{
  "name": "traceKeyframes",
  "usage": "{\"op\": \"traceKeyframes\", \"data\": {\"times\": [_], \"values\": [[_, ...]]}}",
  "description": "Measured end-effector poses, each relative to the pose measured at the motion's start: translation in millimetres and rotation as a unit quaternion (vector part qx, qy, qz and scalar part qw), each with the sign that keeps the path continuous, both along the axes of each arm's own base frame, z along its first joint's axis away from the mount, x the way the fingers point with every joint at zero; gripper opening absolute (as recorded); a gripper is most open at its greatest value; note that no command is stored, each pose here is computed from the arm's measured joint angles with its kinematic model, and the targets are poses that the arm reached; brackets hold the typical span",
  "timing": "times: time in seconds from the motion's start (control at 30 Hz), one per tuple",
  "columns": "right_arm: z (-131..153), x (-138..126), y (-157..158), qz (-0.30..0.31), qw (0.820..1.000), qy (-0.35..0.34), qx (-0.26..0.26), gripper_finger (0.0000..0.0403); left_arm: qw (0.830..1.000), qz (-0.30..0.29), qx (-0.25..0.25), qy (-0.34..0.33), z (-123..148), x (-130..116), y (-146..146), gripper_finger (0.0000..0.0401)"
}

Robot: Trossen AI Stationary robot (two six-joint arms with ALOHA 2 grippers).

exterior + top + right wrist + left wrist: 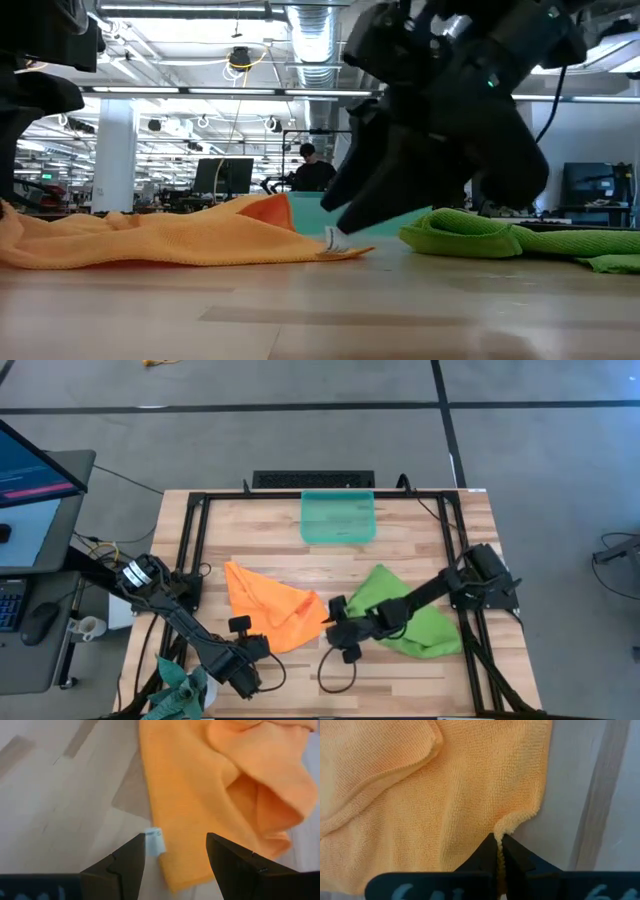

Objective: Roll microfiber towels into tight, uniform cylinder then place into a basket
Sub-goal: Fold the orange microfiber towel

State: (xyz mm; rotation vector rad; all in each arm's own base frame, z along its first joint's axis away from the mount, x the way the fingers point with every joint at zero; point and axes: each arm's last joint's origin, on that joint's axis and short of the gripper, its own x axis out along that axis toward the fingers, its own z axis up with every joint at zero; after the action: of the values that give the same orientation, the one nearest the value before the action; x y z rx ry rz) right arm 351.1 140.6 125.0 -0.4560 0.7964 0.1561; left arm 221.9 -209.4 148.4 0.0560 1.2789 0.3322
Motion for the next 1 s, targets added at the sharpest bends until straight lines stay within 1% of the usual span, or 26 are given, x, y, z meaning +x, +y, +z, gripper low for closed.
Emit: {"op": "traceKeyframes", "data": {"times": [0.17, 0.27, 0.47, 0.57, 0.67, 0.8, 1.0], "values": [[-1.6, 2.3, -6.6, 0.008, 0.999, 0.017, 0.038, 0.0232, 1.000, 0.000, 0.000, 0.000, 0.0, 0.0, 0.0, 0.0000], [-13.4, 4.8, -12.0, -0.001, 0.999, 0.032, 0.037, 0.0232, 1.000, 0.000, 0.000, -0.001, 0.0, 0.1, -0.1, 0.0000], [-13.1, 5.8, -21.2, -0.020, 0.998, 0.043, 0.038, 0.0231, 1.000, 0.001, -0.002, 0.000, 0.0, 0.0, -0.1, 0.0000], [-13.8, 6.3, -27.2, -0.038, 0.996, 0.054, 0.052, 0.0220, 1.000, 0.001, -0.001, 0.001, 0.0, -0.1, 0.0, 0.0000], [-18.3, 7.1, -33.0, -0.051, 0.994, 0.071, 0.069, 0.0194, 1.000, -0.001, 0.002, 0.000, 0.0, 0.0, 0.1, 0.0000], [-24.2, 8.3, -36.6, -0.052, 0.989, 0.089, 0.102, 0.0144, 1.000, -0.008, 0.014, -0.009, 0.4, 0.6, 0.7, 0.0000], [-30.2, 10.7, -37.9, -0.070, 0.987, 0.090, 0.117, 0.0062, 1.000, -0.007, 0.023, -0.018, 0.7, 2.3, 2.4, 0.0000]]}}
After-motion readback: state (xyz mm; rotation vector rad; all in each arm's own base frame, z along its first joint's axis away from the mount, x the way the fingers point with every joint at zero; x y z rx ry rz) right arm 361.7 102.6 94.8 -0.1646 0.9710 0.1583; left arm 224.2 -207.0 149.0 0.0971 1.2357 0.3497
